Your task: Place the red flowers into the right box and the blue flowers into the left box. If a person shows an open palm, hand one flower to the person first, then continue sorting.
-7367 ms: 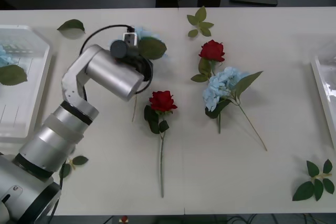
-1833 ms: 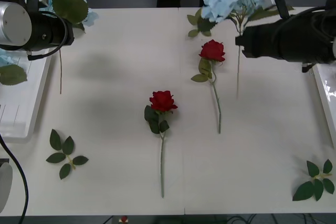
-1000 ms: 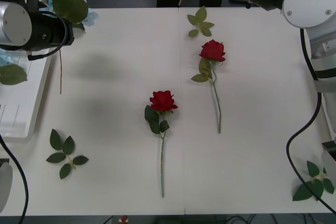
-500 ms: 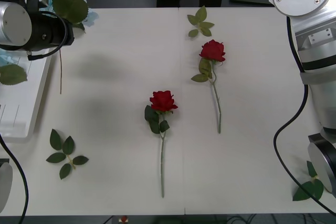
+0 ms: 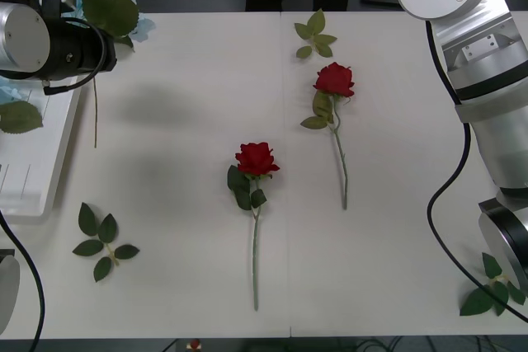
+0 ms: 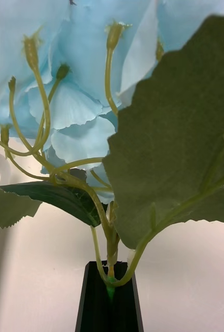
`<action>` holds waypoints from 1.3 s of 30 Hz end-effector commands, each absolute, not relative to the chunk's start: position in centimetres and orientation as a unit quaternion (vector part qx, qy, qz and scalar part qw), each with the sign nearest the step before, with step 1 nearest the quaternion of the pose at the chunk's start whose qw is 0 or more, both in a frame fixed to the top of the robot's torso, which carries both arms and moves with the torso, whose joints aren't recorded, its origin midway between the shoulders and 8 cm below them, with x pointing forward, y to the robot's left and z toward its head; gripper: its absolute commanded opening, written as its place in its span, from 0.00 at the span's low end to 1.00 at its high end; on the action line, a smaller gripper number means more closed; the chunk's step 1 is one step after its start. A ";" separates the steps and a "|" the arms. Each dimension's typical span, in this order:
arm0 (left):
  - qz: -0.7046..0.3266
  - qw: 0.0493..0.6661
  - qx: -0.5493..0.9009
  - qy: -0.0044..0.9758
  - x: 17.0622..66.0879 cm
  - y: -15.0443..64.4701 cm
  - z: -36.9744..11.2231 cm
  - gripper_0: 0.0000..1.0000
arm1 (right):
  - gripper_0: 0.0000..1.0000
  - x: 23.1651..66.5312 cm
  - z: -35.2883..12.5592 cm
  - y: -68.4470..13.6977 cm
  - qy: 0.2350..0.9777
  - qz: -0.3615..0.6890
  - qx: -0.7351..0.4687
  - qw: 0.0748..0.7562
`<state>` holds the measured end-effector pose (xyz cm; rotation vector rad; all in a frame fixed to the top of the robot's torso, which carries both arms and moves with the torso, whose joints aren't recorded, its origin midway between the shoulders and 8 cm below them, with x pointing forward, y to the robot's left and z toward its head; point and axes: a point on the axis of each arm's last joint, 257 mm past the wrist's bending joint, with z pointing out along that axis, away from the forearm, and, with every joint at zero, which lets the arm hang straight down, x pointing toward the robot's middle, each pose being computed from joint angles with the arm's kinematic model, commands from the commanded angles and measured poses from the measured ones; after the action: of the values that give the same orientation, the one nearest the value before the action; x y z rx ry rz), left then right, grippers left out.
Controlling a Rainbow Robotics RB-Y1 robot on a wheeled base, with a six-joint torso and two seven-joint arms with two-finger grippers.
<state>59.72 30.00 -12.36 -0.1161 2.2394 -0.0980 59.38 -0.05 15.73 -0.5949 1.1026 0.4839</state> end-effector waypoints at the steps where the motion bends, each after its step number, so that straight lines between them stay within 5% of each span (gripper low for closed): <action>1: -0.034 0.451 -0.035 0.891 59.8 29.9 -10.5 0.00 | 0.00 57.9 19.0 1.0 0.477 0.220 -0.286 0.802; 3: -0.034 0.451 -0.035 0.891 59.8 29.9 -10.5 0.00 | 0.00 57.9 18.9 1.1 0.477 0.219 -0.287 0.802; 5: -0.036 0.451 -0.034 0.891 59.8 29.8 -10.6 0.00 | 0.29 57.9 18.9 1.1 0.476 0.217 -0.289 0.802; 6: -0.034 0.451 -0.035 0.891 59.8 29.9 -10.5 0.00 | 0.63 57.9 18.9 1.1 0.476 0.215 -0.289 0.802; 7: -0.035 0.452 -0.035 0.891 59.8 29.9 -10.5 0.00 | 0.83 57.9 18.9 1.1 0.476 0.215 -0.289 0.802; 9: -0.034 0.451 -0.035 0.891 59.8 29.9 -10.5 0.00 | 1.00 57.9 18.9 1.1 0.475 0.214 -0.290 0.803; 26: -0.034 0.451 -0.033 0.891 59.8 29.9 -10.5 0.00 | 1.00 56.9 18.6 1.5 0.483 0.255 -0.303 0.781; 39: -0.009 0.465 -0.046 0.884 59.5 34.3 -8.3 0.00 | 1.00 57.2 7.9 -4.9 0.663 0.195 -0.403 0.600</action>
<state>59.75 30.90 -11.86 -0.1426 2.2275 -0.1032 58.01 -4.38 6.16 -0.9271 1.5094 0.4859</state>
